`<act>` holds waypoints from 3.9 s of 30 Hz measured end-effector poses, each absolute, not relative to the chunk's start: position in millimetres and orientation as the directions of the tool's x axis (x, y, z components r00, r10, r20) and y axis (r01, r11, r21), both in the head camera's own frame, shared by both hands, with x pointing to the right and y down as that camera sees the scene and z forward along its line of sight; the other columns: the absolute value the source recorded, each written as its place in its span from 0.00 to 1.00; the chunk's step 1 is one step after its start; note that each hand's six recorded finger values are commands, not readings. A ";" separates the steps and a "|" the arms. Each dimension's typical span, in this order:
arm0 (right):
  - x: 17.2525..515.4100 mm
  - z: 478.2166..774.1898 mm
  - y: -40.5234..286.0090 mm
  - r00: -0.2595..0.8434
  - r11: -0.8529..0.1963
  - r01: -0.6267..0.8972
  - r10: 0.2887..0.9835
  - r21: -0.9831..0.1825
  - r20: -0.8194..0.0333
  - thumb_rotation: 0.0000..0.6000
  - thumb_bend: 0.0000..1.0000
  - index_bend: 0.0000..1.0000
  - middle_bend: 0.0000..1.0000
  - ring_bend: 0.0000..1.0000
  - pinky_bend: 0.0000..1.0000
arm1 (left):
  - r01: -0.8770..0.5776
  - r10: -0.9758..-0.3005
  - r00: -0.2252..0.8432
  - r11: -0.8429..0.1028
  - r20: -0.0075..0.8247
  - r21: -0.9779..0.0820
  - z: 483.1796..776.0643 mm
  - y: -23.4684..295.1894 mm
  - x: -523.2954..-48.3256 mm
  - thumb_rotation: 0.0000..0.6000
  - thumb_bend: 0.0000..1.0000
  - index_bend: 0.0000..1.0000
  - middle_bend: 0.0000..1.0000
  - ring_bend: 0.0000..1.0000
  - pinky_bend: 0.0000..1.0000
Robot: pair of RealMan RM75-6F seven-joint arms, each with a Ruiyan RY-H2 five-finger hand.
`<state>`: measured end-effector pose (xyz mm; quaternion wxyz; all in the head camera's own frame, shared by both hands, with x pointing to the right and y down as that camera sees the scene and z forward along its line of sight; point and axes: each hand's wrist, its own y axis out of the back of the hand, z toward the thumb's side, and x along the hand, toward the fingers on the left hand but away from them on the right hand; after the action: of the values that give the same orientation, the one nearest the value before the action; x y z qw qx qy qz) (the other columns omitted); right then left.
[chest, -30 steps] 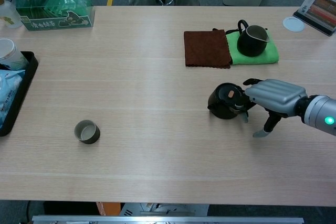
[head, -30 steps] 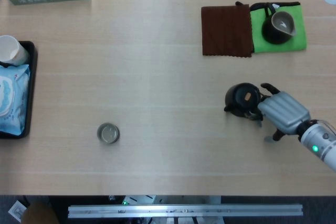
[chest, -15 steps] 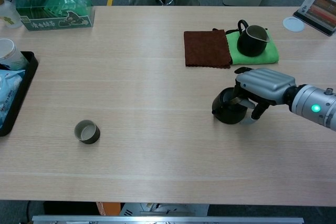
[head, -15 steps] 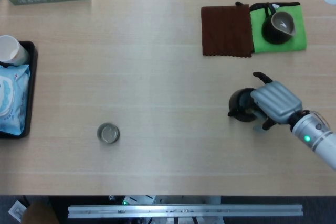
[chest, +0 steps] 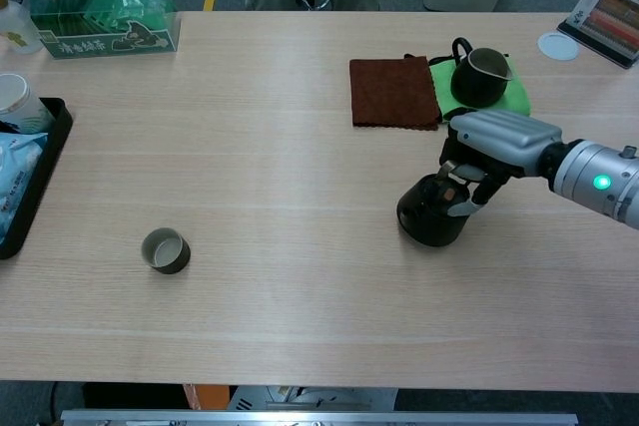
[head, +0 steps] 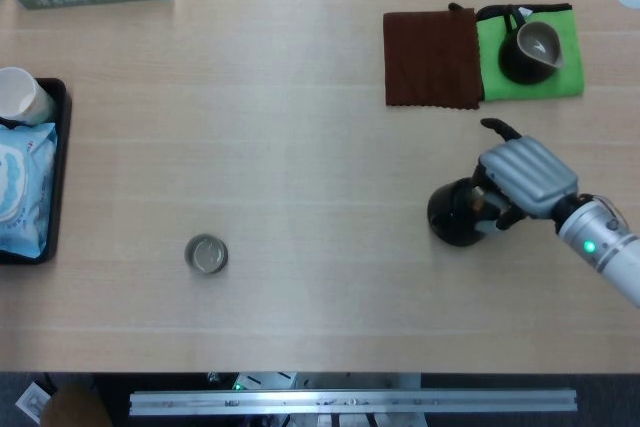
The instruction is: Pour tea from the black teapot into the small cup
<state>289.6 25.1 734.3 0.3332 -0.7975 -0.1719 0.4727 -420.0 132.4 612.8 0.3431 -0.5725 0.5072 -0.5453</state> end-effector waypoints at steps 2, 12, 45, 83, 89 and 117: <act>290.6 731.4 22.2 0.496 -0.715 -0.032 0.595 -0.699 -0.632 1.00 0.00 0.97 0.89 0.85 0.06 | -0.206 -0.956 -0.106 -0.250 0.275 -0.946 612.4 131.8 -418.5 1.00 0.25 0.07 0.14 0.13 0.16; 292.4 710.2 8.1 0.520 -0.684 0.037 0.636 -0.729 -0.570 0.80 0.00 1.00 0.90 0.86 0.06 | -0.206 -0.959 -0.086 -0.248 0.270 -0.947 609.5 130.1 -410.7 1.00 0.25 0.07 0.14 0.13 0.16; 301.0 662.4 -2.7 0.529 -0.499 0.055 0.750 -0.865 -0.398 0.71 0.33 1.00 0.96 0.91 0.06 | -0.213 -0.966 -0.044 -0.242 0.256 -0.947 607.0 127.1 -402.6 1.00 0.25 0.07 0.15 0.13 0.16; 334.8 641.3 -15.9 0.468 -0.419 -0.016 0.799 -0.908 -0.377 0.73 0.33 1.00 0.96 0.91 0.06 | 0.011 -0.726 0.321 -0.639 0.608 -0.769 702.0 131.3 -318.2 1.00 0.25 0.16 0.19 0.14 0.16; 339.5 641.6 -16.2 0.457 -0.420 -0.020 0.803 -0.907 -0.382 0.73 0.33 1.00 0.96 0.91 0.06 | 0.010 -0.709 0.334 -0.656 0.621 -0.755 719.0 134.5 -303.5 1.00 0.25 0.19 0.22 0.17 0.16; 352.2 643.2 -15.0 0.436 -0.436 -0.015 0.807 -0.900 -0.398 0.73 0.33 1.00 0.96 0.91 0.06 | 0.037 -0.659 0.404 -0.681 0.635 -0.731 765.4 132.1 -237.6 1.00 0.25 0.24 0.21 0.17 0.16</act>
<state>352.2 -15.0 643.2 0.4535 -0.7156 -0.2766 0.4536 -237.6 132.1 765.4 0.3435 -0.7641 0.2033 -0.5068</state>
